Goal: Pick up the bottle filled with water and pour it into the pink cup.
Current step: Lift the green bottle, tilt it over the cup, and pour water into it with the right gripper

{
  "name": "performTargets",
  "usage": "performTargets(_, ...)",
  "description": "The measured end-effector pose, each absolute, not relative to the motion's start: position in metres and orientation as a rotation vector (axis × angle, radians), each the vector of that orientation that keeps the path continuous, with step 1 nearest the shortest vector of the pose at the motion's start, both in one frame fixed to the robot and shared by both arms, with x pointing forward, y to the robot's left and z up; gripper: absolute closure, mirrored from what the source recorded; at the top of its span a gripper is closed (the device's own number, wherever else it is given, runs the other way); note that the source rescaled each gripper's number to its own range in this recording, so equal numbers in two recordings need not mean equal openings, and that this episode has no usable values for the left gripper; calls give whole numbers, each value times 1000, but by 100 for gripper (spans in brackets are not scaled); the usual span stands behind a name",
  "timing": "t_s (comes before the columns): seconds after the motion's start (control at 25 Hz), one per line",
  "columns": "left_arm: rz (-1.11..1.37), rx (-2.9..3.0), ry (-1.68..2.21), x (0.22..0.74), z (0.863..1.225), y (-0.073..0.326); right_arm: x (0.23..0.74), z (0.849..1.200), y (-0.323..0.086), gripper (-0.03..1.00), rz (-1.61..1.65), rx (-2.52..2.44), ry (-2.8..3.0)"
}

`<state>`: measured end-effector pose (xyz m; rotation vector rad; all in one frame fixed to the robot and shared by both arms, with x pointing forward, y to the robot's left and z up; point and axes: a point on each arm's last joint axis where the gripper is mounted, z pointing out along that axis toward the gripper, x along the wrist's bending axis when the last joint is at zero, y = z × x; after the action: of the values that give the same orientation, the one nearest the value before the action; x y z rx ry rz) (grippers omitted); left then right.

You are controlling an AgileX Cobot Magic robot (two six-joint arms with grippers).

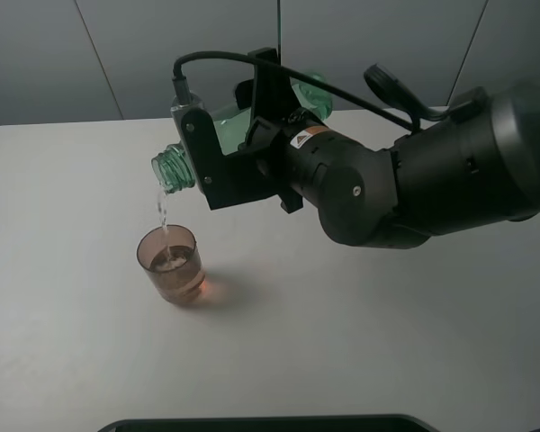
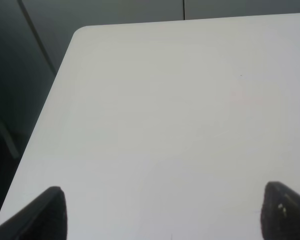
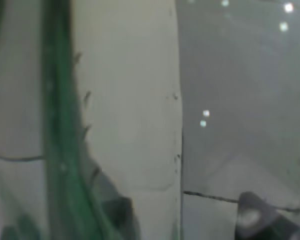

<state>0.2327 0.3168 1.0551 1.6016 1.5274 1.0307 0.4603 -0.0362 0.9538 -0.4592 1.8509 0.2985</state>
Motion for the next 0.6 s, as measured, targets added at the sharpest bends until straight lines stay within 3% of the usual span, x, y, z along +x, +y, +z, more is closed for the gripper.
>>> performTargets(0.6, 1032, 1603, 1526, 233, 1055, 317, 460, 954, -35, 94, 301, -486, 1836)
